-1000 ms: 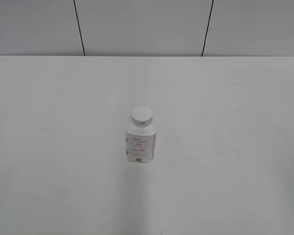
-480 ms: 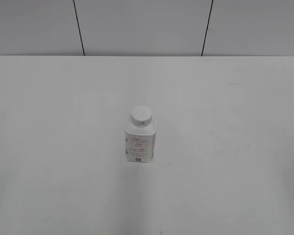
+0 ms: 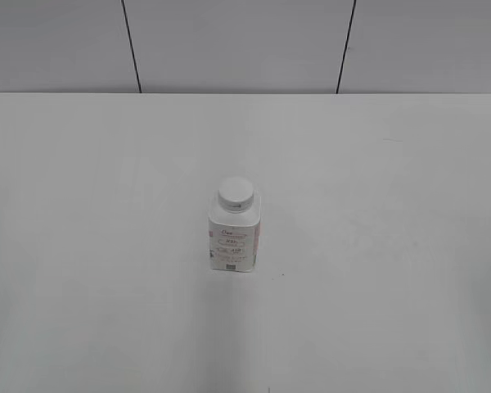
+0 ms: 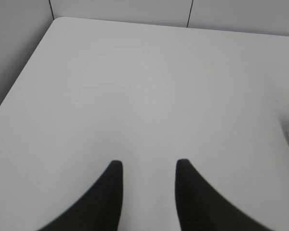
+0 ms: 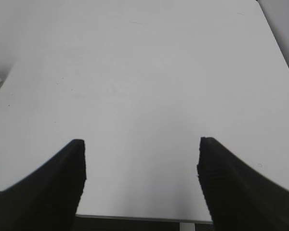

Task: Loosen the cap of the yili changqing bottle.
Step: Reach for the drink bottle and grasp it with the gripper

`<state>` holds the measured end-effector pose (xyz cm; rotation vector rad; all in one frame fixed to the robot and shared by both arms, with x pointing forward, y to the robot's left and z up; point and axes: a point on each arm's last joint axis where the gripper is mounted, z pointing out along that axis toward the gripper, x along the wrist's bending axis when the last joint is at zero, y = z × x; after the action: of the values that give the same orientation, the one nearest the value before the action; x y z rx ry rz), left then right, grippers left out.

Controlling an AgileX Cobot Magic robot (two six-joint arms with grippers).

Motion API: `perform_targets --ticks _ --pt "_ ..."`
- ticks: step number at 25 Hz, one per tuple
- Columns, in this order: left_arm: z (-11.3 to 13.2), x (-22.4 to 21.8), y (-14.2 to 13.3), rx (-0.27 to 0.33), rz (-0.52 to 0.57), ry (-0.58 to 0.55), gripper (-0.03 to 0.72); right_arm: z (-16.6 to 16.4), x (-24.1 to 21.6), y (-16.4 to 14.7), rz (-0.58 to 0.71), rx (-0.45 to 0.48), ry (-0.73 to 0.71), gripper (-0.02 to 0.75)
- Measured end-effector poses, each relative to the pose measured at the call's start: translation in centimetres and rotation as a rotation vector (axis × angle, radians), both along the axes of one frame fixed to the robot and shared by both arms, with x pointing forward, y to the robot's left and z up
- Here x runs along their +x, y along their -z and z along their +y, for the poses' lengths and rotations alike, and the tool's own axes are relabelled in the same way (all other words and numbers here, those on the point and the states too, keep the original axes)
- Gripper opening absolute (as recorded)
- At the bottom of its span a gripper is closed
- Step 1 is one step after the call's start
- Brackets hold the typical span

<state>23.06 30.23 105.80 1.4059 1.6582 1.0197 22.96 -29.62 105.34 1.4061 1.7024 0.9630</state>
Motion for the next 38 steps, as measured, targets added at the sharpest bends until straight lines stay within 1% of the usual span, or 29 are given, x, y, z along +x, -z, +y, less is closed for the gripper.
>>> perform_targets --ticks 2,4,8,11,13,18,21,22,23,26,27,30,32,38 --pt "0.0 0.0 0.0 -0.001 0.0 0.001 0.239 0.0 0.0 0.0 0.0 0.0 0.0 0.571" --pt "0.0 0.0 -0.5 0.002 -0.03 0.002 0.239 0.0 0.0 0.0 0.0 0.0 0.0 0.571" --pt "0.1 1.3 -3.0 0.017 -0.17 0.005 0.239 0.0 0.0 0.0 0.0 0.0 0.0 0.571" --pt "0.3 3.4 -4.1 0.02 -0.21 0.008 0.239 0.0 0.0 0.0 0.0 0.0 0.0 0.571" --pt "0.5 5.1 -4.6 0.021 -0.214 0.01 0.239 0.0 0.0 0.0 0.0 0.0 0.0 0.571" --pt "0.9 9.5 -5.9 0.045 -0.309 0.018 0.239 0.0 0.0 0.0 0.0 0.0 0.0 0.571" --pt "1.2 12.5 -5.9 0.047 -0.323 0.02 0.239 0.0 0.0 0.0 0.0 0.0 0.0 0.571" --pt "1.4 14.7 -5.4 0.044 -0.299 0.021 0.239 0.0 0.0 0.0 0.0 0.0 0.0 0.571" --pt "1.4 14.7 -5.4 0.044 -0.299 0.021 0.239 0.0 0.0 0.0 0.0 0.0 0.0 0.571" --pt "1.7 17.8 -4.2 0.049 -0.269 0.025 0.239 0.0 0.0 0.0 0.0 0.0 0.0 0.571" --pt "1.9 19.1 -3.3 0.053 -0.241 0.029 0.239 0.0 0.0 0.0 0.0 0.0 0.0 0.571" --pt "1.9 21.8 -2.1 0.053 -0.261 0.045 0.239 0.0 0.0 0.0 0.0 0.0 0.0 0.571" --pt "1.4 23.6 -1.2 0.058 -0.285 0.076 0.239 0.0 0.0 0.0 0.0 0.0 0.0 0.571" --pt "-0.8 27.7 2.8 0.085 -0.281 0.21 0.239 0.0 0.0 0.0 0.0 0.0 0.0 0.571"
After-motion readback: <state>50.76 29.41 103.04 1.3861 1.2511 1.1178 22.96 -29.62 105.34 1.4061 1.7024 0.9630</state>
